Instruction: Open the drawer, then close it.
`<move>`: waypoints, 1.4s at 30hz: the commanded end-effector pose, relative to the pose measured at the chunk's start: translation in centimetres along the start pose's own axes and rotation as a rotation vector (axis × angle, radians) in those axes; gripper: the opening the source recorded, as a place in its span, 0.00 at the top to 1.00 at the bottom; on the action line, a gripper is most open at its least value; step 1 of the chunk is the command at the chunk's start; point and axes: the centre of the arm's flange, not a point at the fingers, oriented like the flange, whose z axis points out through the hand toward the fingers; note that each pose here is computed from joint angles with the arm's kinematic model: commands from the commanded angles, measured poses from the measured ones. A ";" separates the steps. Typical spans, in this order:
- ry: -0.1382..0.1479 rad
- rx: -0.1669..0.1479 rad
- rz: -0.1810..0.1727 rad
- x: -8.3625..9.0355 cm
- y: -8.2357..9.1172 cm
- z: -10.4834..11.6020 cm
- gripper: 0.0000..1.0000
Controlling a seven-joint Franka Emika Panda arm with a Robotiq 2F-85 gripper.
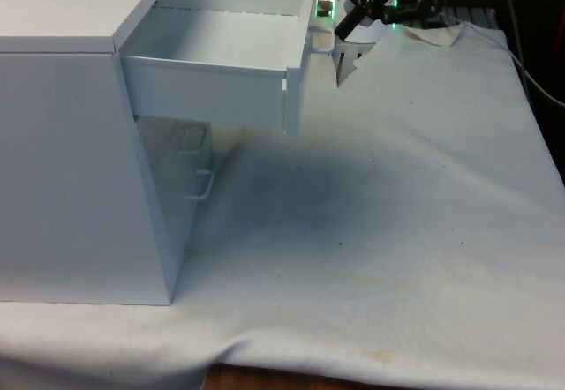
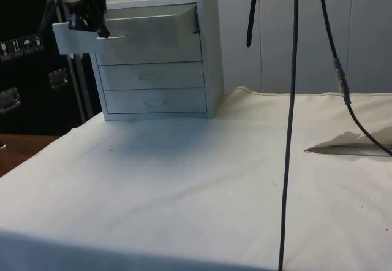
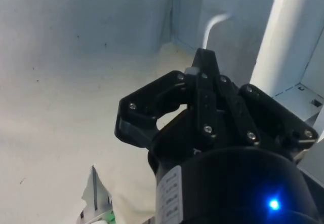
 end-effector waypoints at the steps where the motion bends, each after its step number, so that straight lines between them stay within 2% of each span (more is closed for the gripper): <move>1: 0.020 0.008 -0.011 0.0 0.2 -0.1 1.00; 5: 0.027 0.012 -0.025 0.0 0.4 0.0 1.00; 6: 0.008 0.006 -0.019 0.0 0.2 0.2 1.00; 7: 0.029 0.013 -0.028 0.0 0.5 0.1 1.00; 15: 0.032 0.014 -0.058 -0.2 1.5 0.8 1.00; 16: 0.012 0.011 -0.052 -0.1 1.4 1.0 1.00; 17: 0.033 0.015 -0.061 -0.3 1.8 0.9 1.00; 24: 0.027 0.015 -0.076 -0.5 2.9 1.6 1.00; 25: 0.009 0.013 -0.069 -0.3 2.5 1.6 1.00; 26: 0.026 0.017 -0.080 -0.6 3.1 1.7 1.00; 31: 0.022 0.024 -0.092 -0.7 3.9 2.1 1.00; 32: 0.007 0.029 -0.085 -0.6 3.2 1.8 1.00; 33: 0.020 0.025 -0.093 -0.7 4.0 2.2 1.00; 39: 0.011 0.028 -0.104 -1.0 4.9 2.7 1.00; 40: -0.008 0.031 -0.100 -1.0 4.7 3.0 1.00; 41: 0.008 0.029 -0.107 -1.1 5.3 3.0 1.00; 42: 0.006 0.031 -0.109 -1.1 5.4 3.1 1.00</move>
